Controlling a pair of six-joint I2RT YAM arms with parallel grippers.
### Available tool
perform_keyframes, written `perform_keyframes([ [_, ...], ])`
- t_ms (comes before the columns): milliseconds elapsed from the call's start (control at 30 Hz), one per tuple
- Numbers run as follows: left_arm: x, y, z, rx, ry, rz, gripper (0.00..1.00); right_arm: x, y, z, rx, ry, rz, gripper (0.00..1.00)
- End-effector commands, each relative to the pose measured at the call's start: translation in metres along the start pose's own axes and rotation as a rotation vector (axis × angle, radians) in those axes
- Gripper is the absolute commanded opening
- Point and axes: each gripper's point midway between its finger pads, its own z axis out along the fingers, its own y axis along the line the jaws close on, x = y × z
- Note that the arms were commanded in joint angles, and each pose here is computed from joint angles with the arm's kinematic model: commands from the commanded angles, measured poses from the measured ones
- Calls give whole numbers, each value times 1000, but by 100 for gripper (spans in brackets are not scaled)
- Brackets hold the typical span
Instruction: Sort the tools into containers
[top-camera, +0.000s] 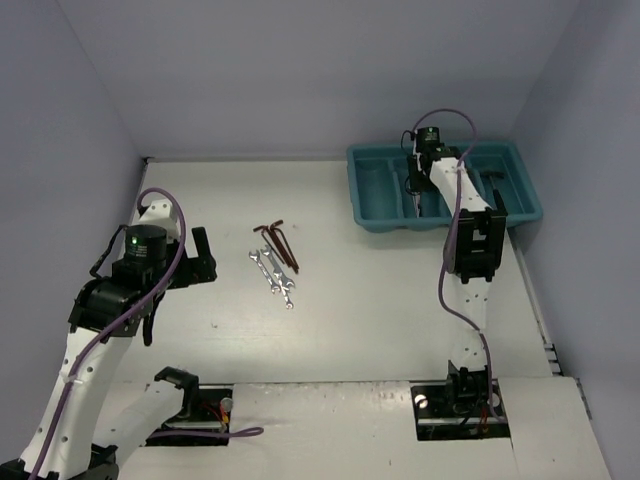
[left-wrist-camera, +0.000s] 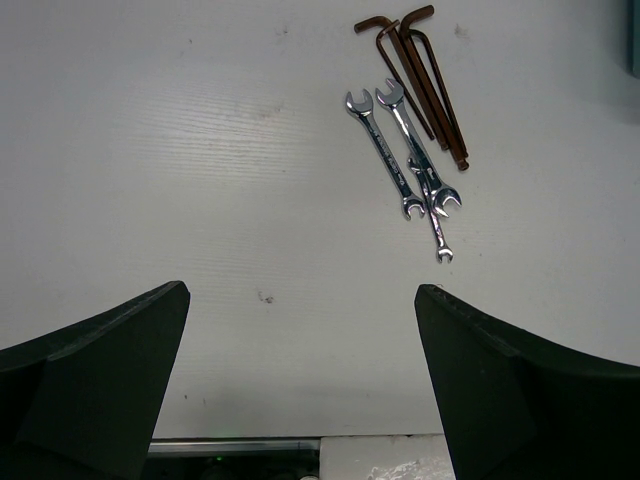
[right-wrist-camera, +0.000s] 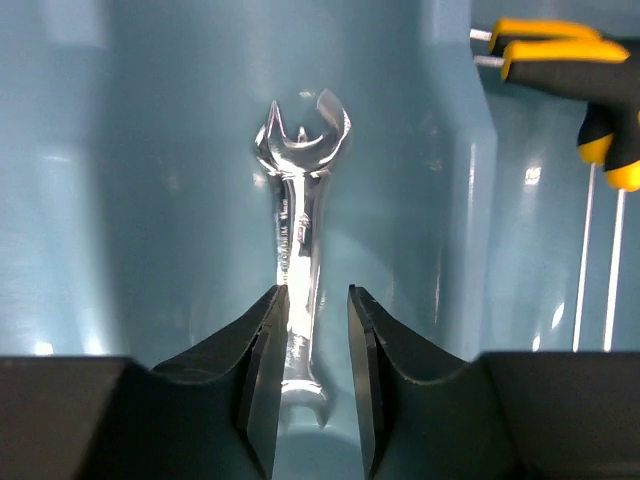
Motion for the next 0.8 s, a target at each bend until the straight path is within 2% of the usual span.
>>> perform_keyframes([
  [0, -6, -3, 4, 4, -20, -37, 96, -81, 6, -94, -3, -263, -6, 34],
  [100, -1, -5, 8, 10, 1, -40, 96, -79, 24, -133, -20, -296, -30, 38],
  [233, -1, -4, 8, 6, 1, -40, 95, -54, 83, -175, -99, -308, -90, 38],
  [400, -1, -1, 9, -10, -3, -34, 95, 6, 211, -224, -321, -292, -216, 36],
  [567, -3, 1, 7, -18, -16, -35, 95, 78, 320, -243, -476, -221, -327, 35],
  [767, -10, 7, -3, -37, -63, -39, 95, 132, 398, -233, -544, -145, -392, 35],
])
